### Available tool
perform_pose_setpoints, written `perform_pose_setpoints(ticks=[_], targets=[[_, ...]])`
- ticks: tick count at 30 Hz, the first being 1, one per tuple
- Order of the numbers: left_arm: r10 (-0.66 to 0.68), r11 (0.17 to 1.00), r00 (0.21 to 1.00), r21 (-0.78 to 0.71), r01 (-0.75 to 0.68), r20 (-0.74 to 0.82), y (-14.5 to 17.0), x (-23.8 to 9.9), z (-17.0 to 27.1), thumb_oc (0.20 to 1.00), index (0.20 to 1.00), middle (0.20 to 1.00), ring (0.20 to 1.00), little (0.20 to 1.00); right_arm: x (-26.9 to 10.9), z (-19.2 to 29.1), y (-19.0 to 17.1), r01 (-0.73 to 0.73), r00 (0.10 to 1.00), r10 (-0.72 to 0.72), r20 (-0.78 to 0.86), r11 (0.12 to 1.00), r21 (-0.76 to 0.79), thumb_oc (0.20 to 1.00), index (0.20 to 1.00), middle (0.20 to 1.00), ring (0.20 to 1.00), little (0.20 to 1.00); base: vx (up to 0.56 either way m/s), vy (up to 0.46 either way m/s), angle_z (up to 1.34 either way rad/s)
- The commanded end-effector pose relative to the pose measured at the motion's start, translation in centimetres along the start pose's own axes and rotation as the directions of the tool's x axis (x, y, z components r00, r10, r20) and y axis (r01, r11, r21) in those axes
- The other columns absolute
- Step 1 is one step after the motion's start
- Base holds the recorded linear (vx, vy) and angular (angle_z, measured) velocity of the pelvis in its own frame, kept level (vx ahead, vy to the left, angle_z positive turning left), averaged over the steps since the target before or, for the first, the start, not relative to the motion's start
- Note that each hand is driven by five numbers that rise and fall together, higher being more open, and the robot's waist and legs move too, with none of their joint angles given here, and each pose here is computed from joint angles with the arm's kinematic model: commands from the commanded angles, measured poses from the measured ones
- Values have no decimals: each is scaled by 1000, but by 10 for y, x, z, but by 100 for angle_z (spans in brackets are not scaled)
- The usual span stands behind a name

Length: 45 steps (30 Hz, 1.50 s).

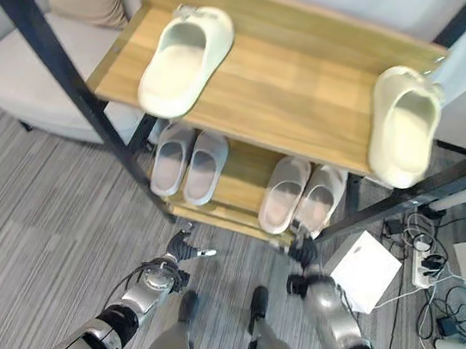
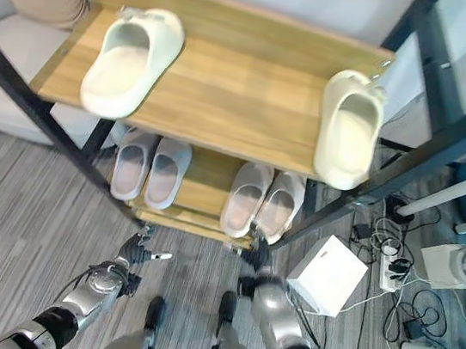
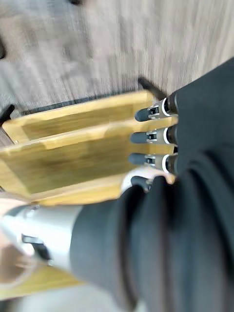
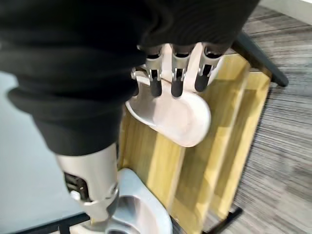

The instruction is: Arrange the slippers neatly on the shoe rack.

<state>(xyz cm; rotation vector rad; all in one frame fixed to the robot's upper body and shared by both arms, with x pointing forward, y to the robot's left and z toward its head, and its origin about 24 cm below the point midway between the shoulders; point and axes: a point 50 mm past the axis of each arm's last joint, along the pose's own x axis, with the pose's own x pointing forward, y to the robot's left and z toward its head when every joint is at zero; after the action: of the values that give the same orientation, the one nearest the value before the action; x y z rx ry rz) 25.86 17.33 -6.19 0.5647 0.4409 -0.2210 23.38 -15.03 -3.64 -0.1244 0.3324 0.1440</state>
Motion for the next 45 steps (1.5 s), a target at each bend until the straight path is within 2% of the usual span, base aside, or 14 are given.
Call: perform_pose_setpoints(ticks=[1, 3, 7, 10, 15, 16, 21, 25, 27, 29, 30, 34, 39, 45], targets=[[-190, 952, 964, 276, 134, 186, -6, 7, 45, 1000, 1000, 1000, 1000, 1000, 10, 33, -24, -7, 988, 16, 151, 998, -64, 1000, 1000, 1000, 1000, 1000, 83, 8, -11], [-384, 857, 878, 464, 224, 286, -22, 1, 78, 1000, 1000, 1000, 1000, 1000, -3, 10, -38, 12, 998, -6, 70, 996, -91, 1000, 1000, 1000, 1000, 1000, 79, 7, -8], [-528, 784, 757, 565, 259, 385, -32, -13, 118, 1000, 1000, 1000, 1000, 1000, -7, -4, -49, 46, 999, -45, 17, 996, -79, 1000, 1000, 1000, 1000, 1000, 28, -1, -23], [-643, 757, 515, 572, 316, 566, -30, -47, 187, 1000, 1000, 1000, 1000, 1000, -9, -13, -56, 60, 998, -62, -31, 996, -67, 1000, 1000, 1000, 1000, 1000, 33, -16, -27], [-620, 761, 305, 460, 457, 723, -14, -80, 237, 1000, 1000, 1000, 1000, 1000, -11, -19, -53, 29, 998, -33, -57, 997, -67, 1000, 1000, 1000, 1000, 1000, 40, -19, -2], [-482, 809, 233, 327, 489, 844, 8, -93, 259, 1000, 1000, 1000, 1000, 1000, -15, -20, -47, -9, 998, 5, -56, 998, -62, 1000, 1000, 1000, 1000, 1000, 85, -31, 2], [-125, 903, 237, 12, 429, 963, 52, -97, 271, 1000, 1000, 1000, 1000, 1000, -23, -25, -35, -51, 997, 49, -57, 998, -25, 1000, 1000, 1000, 1000, 1000, 39, -26, 7], [336, 930, 205, -358, 78, 919, 119, -99, 278, 1000, 1000, 1000, 1000, 1000, -26, -31, -25, -75, 994, 74, -80, 997, 0, 1000, 1000, 1000, 1000, 1000, 32, -33, 12], [475, 854, 137, -418, -310, 869, 155, -100, 280, 1000, 1000, 1000, 1000, 1000, -23, -33, -24, -85, 992, 84, -91, 996, -8, 1000, 1000, 1000, 1000, 1000, 19, -22, 3], [509, 798, 131, -409, -443, 851, 165, -96, 278, 1000, 1000, 1000, 1000, 1000, -22, -33, -23, -89, 992, 88, -89, 996, -12, 1000, 1000, 1000, 1000, 1000, 0, 0, 0], [497, 662, 146, -265, -701, 855, 192, -90, 275, 1000, 1000, 1000, 1000, 1000, -21, -32, -25, -88, 993, 87, -83, 996, -15, 1000, 1000, 1000, 1000, 1000, 0, 0, 0], [518, 404, 222, -8, -915, 826, 241, -81, 256, 1000, 1000, 1000, 1000, 1000, -22, -32, -28, -91, 993, 90, -76, 996, -11, 1000, 1000, 1000, 1000, 1000, 1, -2, -5], [563, 260, 304, 185, -948, 768, 270, -77, 230, 1000, 1000, 1000, 1000, 1000, -24, -32, -28, -101, 993, 100, -70, 995, -9, 1000, 1000, 1000, 1000, 1000, 3, -1, -4], [618, 198, 352, 294, -935, 703, 285, -69, 213, 1000, 1000, 1000, 1000, 1000, -22, -30, -27, -98, 994, 97, -56, 995, -9, 1000, 1000, 1000, 1000, 1000, 1, 0, -1]])
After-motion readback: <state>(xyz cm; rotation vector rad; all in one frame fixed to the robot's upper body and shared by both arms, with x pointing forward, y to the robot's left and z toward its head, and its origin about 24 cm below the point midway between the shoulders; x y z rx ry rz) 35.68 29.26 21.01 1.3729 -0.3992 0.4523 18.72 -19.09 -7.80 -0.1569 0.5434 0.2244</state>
